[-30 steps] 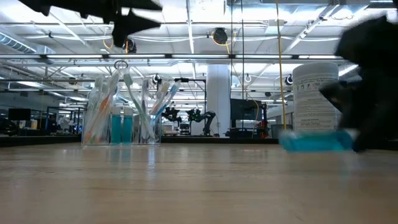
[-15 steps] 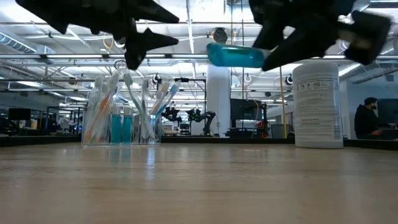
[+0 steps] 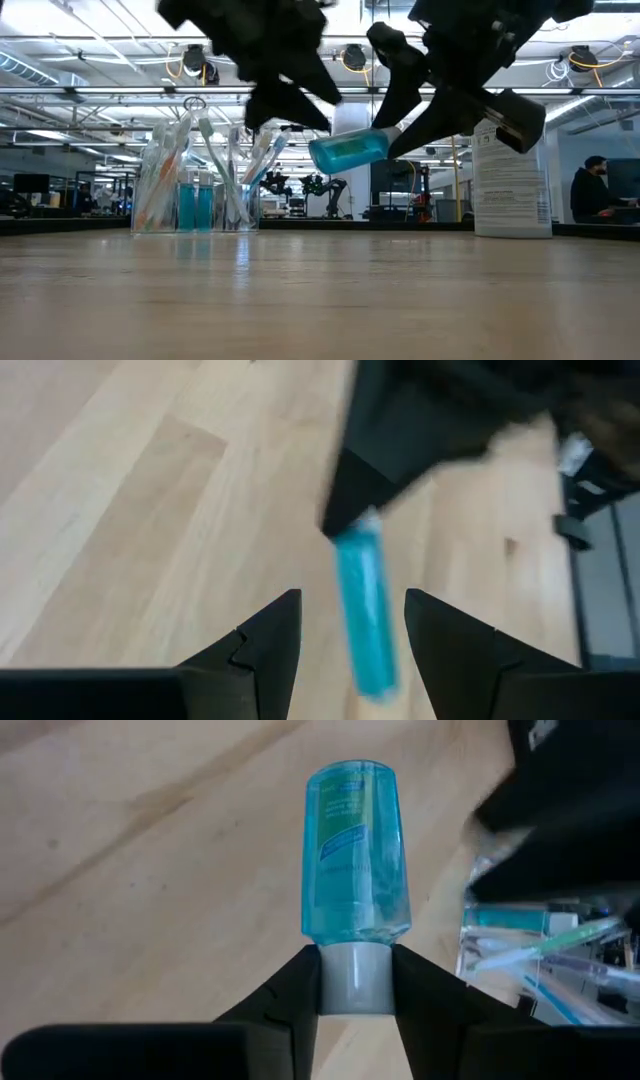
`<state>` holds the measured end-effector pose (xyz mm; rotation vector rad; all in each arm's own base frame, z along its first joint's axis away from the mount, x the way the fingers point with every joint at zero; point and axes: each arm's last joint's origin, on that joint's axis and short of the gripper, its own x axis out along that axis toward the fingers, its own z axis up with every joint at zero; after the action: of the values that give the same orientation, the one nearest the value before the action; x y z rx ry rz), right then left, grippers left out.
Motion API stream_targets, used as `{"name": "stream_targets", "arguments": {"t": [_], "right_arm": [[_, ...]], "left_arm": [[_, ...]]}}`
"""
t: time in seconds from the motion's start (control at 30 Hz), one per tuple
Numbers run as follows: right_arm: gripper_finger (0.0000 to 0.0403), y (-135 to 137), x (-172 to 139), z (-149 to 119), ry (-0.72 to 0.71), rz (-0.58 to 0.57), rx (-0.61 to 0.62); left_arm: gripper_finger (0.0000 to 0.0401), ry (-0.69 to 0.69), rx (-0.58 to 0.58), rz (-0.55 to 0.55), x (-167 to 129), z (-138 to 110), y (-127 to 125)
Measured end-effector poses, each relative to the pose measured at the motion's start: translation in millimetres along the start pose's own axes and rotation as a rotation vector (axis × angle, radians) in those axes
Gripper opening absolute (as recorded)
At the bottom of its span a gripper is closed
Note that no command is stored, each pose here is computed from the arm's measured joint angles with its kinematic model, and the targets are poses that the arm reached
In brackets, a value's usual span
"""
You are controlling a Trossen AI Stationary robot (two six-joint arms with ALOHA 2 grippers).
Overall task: Pick & Place toothbrushing station
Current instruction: Put the blue mouthwash into the transparent organizer
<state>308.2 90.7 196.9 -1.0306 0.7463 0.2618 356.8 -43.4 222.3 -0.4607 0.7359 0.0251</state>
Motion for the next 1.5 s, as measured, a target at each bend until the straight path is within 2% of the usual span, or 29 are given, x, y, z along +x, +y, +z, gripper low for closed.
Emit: {"name": "stream_targets", "arguments": {"t": [0.07, 0.17, 0.37, 0.63, 0.93, 1.07, 1.3, 1.5], "right_arm": [[0.0099, -1, 0, 1, -0.011, -0.008, 0.003], [0.0097, -3, 0, 4, -0.032, -0.032, 0.012], [0.0099, -4, 0, 3, -0.013, -0.055, -0.021], [0.0099, -7, 0, 5, -0.025, -0.101, -0.047], [0.0105, -7, 0, 5, -0.017, -0.099, -0.041], [0.0124, -7, 0, 5, -0.018, -0.099, -0.038], [0.0159, -2, -2, 4, 0.014, -0.091, 0.131], [0.0174, 13, -10, 3, 0.205, -0.233, 0.307]], "left_arm": [[0.0184, 0.031, -0.006, 0.011, 9, 5, 4], [0.0184, 0.038, 0.004, -0.054, 19, 14, 4], [0.0184, 0.092, 0.004, -0.093, 34, 11, 10], [0.0182, 0.056, 0.055, -0.108, 37, 15, 13], [0.0102, 0.063, 0.037, -0.101, 37, 16, 17], [0.0096, 0.069, 0.04, -0.106, 37, 16, 17], [0.0108, 0.095, 0.035, -0.093, 37, 13, 19], [0.0096, 0.09, 0.068, -0.097, 28, 16, 16]]}}
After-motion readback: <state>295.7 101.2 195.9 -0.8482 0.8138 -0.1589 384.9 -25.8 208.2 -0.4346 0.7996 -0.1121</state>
